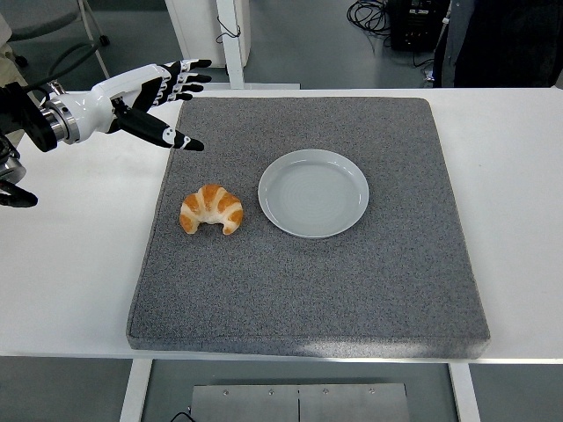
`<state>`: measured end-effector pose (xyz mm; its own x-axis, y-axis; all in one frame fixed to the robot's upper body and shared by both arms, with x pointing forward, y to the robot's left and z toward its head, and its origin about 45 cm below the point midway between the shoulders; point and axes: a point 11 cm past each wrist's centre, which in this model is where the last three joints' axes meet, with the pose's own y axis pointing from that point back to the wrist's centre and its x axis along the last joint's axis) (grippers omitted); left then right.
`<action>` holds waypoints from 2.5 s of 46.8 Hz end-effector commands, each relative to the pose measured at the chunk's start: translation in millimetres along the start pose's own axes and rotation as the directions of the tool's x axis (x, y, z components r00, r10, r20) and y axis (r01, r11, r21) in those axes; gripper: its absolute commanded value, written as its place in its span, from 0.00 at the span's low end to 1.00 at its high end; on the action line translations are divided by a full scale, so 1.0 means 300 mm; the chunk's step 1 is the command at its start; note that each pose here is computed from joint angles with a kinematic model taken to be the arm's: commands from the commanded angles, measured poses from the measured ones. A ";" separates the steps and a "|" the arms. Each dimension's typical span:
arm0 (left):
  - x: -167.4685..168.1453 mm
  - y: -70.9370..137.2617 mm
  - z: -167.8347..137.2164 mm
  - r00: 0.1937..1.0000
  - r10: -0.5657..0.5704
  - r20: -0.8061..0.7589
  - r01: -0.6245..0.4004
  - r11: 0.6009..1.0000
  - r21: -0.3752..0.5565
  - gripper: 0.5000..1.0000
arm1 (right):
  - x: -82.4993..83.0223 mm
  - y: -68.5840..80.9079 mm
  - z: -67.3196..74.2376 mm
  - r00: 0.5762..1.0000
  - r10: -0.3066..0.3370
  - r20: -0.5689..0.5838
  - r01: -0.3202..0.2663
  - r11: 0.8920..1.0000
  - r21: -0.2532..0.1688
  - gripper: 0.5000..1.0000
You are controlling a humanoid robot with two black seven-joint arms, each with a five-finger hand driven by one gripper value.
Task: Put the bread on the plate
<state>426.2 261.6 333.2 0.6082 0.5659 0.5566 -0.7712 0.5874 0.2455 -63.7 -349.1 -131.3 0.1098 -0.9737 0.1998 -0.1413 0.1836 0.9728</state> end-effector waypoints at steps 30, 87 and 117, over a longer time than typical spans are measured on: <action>-0.140 -0.005 -0.078 0.936 -0.091 0.341 0.079 0.996 0.048 0.99 | 0.000 0.000 0.000 1.000 0.000 0.000 0.000 1.000 0.000 1.00; -0.306 -0.050 -0.234 0.922 -0.070 0.382 0.031 0.994 0.107 0.96 | 0.000 0.000 0.000 1.000 0.000 0.000 0.000 1.000 0.000 1.00; -0.333 -0.099 -0.258 0.918 -0.035 0.395 0.001 0.996 0.087 0.96 | 0.000 0.000 0.000 1.000 0.000 0.000 0.000 1.000 0.000 1.00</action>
<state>402.1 232.2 208.0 0.5140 0.2697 0.8143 -0.7829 0.5355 0.3168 -63.8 -349.1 -131.3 0.1098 -0.9737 0.1998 -0.1412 0.1837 0.9728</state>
